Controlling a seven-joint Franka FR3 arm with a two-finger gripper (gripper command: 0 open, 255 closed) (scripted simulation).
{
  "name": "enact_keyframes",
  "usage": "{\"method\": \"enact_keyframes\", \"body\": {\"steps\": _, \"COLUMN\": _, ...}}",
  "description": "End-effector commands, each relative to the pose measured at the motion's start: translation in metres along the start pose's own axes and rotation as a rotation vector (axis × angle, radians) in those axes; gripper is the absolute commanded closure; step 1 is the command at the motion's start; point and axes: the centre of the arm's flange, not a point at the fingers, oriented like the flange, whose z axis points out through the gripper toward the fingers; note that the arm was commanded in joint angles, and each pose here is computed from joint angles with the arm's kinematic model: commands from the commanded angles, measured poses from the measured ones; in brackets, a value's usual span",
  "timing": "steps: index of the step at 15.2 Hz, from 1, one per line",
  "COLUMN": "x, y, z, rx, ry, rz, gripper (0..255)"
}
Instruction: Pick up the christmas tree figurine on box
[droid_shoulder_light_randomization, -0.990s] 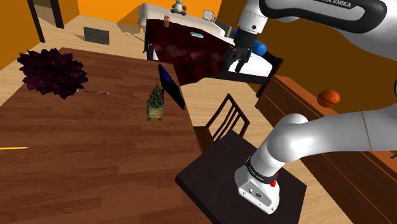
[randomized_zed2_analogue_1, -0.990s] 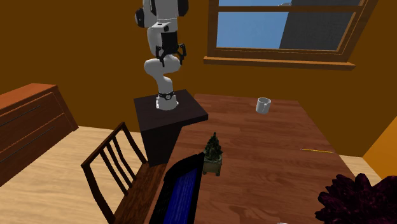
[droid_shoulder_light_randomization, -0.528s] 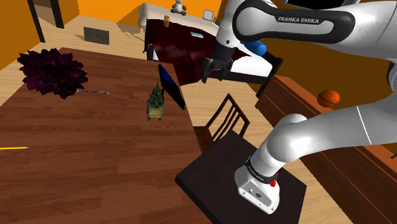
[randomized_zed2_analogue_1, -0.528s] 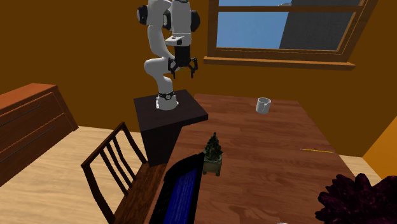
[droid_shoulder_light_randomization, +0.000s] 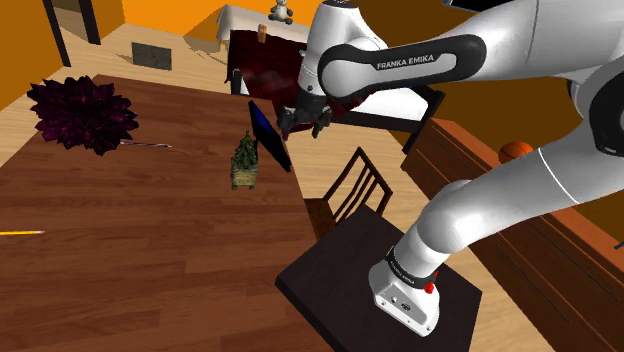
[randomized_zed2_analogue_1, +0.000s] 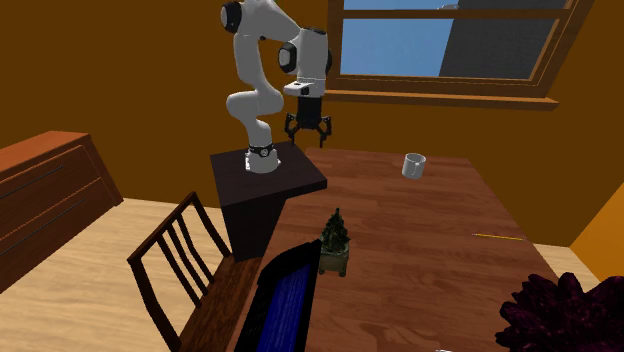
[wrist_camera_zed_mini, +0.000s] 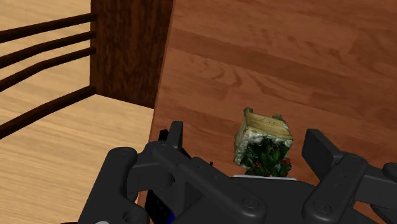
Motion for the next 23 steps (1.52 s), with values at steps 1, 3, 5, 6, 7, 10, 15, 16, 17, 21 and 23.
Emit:
{"method": "enact_keyframes", "body": {"steps": 1, "x": 0.011, "y": -0.016, "z": 0.019, "rx": -0.014, "ry": 0.025, "rz": 0.042, "gripper": 0}}
{"method": "enact_keyframes", "body": {"steps": 3, "x": 0.022, "y": -0.033, "z": 0.036, "rx": -0.030, "ry": 0.049, "rz": 0.081, "gripper": 0}}
{"method": "enact_keyframes", "body": {"steps": 5, "x": 0.034, "y": -0.049, "z": 0.054, "rx": -0.046, "ry": 0.072, "rz": 0.120, "gripper": 0}}
{"method": "enact_keyframes", "body": {"steps": 6, "x": 0.041, "y": -0.056, "z": 0.063, "rx": -0.055, "ry": 0.084, "rz": 0.139, "gripper": 0}}
{"method": "enact_keyframes", "body": {"steps": 7, "x": 0.047, "y": -0.064, "z": 0.071, "rx": -0.063, "ry": 0.095, "rz": 0.159, "gripper": 0}}
{"method": "enact_keyframes", "body": {"steps": 10, "x": 0.068, "y": -0.085, "z": 0.097, "rx": -0.088, "ry": 0.130, "rz": 0.217, "gripper": 0}}
{"method": "enact_keyframes", "body": {"steps": 15, "x": 0.108, "y": -0.115, "z": 0.140, "rx": -0.129, "ry": 0.188, "rz": 0.314, "gripper": 0}}
{"method": "enact_keyframes", "body": {"steps": 16, "x": 0.117, "y": -0.121, "z": 0.149, "rx": -0.137, "ry": 0.200, "rz": 0.334, "gripper": 0}}
{"method": "enact_keyframes", "body": {"steps": 17, "x": 0.125, "y": -0.126, "z": 0.157, "rx": -0.145, "ry": 0.211, "rz": 0.353, "gripper": 0}}
{"method": "enact_keyframes", "body": {"steps": 21, "x": 0.132, "y": -0.132, "z": 0.181, "rx": -0.153, "ry": 0.223, "rz": 0.372, "gripper": 0}}
{"method": "enact_keyframes", "body": {"steps": 23, "x": 0.130, "y": -0.133, "z": 0.191, "rx": -0.153, "ry": 0.223, "rz": 0.372, "gripper": 0}}
